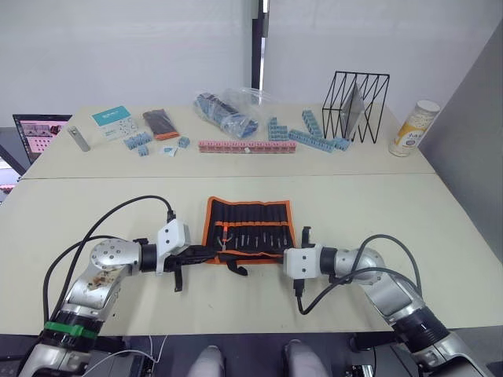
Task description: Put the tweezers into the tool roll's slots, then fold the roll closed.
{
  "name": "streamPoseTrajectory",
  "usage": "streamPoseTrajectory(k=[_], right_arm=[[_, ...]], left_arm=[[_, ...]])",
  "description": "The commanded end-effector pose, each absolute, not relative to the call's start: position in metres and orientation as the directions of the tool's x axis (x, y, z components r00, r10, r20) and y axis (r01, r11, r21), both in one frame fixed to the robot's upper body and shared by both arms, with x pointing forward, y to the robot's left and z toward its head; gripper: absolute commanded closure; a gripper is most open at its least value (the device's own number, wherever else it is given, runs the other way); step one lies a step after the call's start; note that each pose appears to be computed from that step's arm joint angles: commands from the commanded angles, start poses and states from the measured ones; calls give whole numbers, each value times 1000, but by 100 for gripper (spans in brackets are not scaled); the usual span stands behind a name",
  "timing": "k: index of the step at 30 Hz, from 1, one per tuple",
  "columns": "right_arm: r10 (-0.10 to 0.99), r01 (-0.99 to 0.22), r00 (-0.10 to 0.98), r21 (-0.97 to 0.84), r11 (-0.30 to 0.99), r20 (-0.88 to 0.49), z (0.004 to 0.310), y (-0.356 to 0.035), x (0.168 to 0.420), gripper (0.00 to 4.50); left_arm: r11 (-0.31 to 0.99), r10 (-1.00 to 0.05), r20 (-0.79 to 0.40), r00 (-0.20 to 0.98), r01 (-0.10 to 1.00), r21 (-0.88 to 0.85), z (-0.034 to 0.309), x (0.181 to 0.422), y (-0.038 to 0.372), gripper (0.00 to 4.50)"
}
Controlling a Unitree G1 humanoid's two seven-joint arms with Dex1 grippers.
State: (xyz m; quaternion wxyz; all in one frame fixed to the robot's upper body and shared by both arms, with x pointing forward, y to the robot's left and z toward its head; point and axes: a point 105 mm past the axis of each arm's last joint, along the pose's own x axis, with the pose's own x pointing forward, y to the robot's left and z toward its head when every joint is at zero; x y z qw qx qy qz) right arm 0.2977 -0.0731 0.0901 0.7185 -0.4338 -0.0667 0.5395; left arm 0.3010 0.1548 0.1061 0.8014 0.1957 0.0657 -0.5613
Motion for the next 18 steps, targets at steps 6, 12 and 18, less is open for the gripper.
streamPoseTrajectory(k=[6, 12, 18], right_arm=[[820, -700, 507, -682, 213, -265, 112, -79, 310, 299], [822, -727, 523, -622, 291, -227, 116, -86, 294, 235], [856, -695, 495, -658, 289, -148, 140, -78, 283, 235]], left_arm=[[295, -858, -351, 374, 920, 259, 94, 314, 152, 450], [303, -861, -334, 384, 914, 270, 97, 321, 141, 450], [272, -873, -329, 360, 919, 286, 106, 325, 129, 450]])
